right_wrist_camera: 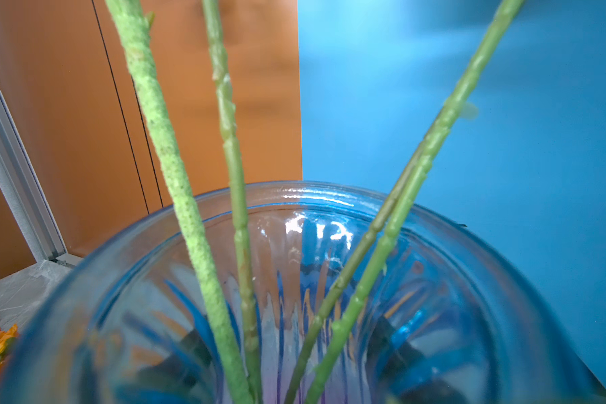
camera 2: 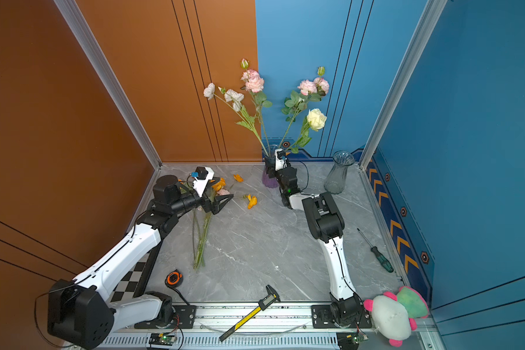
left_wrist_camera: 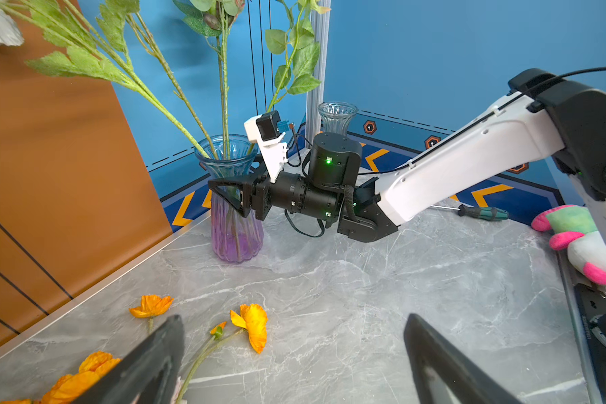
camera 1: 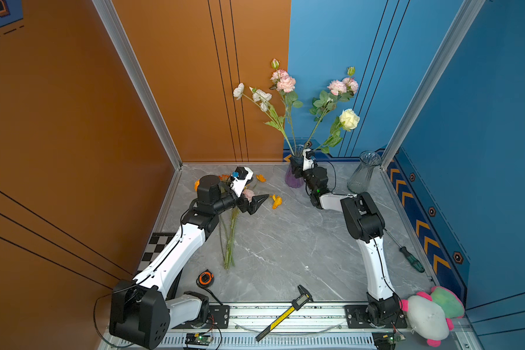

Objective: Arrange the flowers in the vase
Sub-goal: 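Hold the vase with the right gripper while the left gripper hovers over the orange flowers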

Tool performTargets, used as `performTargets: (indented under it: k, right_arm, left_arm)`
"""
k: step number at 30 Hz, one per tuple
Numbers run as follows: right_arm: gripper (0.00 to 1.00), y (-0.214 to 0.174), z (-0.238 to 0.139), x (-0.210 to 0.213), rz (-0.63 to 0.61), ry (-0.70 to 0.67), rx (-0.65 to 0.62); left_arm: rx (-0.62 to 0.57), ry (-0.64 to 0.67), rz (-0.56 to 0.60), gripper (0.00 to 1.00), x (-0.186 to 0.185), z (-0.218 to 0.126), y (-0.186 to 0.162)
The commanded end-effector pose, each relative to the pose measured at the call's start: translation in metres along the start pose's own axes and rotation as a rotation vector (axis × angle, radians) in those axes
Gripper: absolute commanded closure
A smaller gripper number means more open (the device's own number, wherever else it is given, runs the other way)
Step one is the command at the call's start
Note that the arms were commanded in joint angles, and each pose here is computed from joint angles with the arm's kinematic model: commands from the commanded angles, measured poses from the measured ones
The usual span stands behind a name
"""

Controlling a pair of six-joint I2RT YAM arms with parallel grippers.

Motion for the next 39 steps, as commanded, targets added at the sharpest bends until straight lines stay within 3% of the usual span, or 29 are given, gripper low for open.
performTargets:
  k: [1, 9, 18, 39]
  right_arm:
    - [0.69, 0.074, 0.009, 0.021, 0.006, 0.087, -0.286]
    - [0.69, 0.064, 0.017, 0.024, -0.002, 0.084, -0.255]
    - [0.59, 0.06, 0.013, 0.022, 0.004, 0.066, -0.237]
    - [0.2, 0.056, 0.005, 0.013, 0.002, 0.038, -0.219]
  left_arm:
    - [-0.013, -0.011, -0.017, 0.02, 0.004, 0.0, 0.001]
    - [-0.016, -0.001, -0.028, 0.02, 0.009, -0.003, 0.001]
    - [-0.036, 0.02, -0.054, 0.02, 0.015, -0.006, 0.002]
    - [-0.051, 0.02, -0.057, 0.02, 0.018, -0.009, 0.004]
Point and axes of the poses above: each gripper's point midway between its finger pads, its own z axis out along the fingers, its own x axis along the line the jaws close on, y = z × x, the point moved 9 cm from there along -z, back along the fingers, and after that the axes turned 12 degrees about z, right-handed, at the moved point
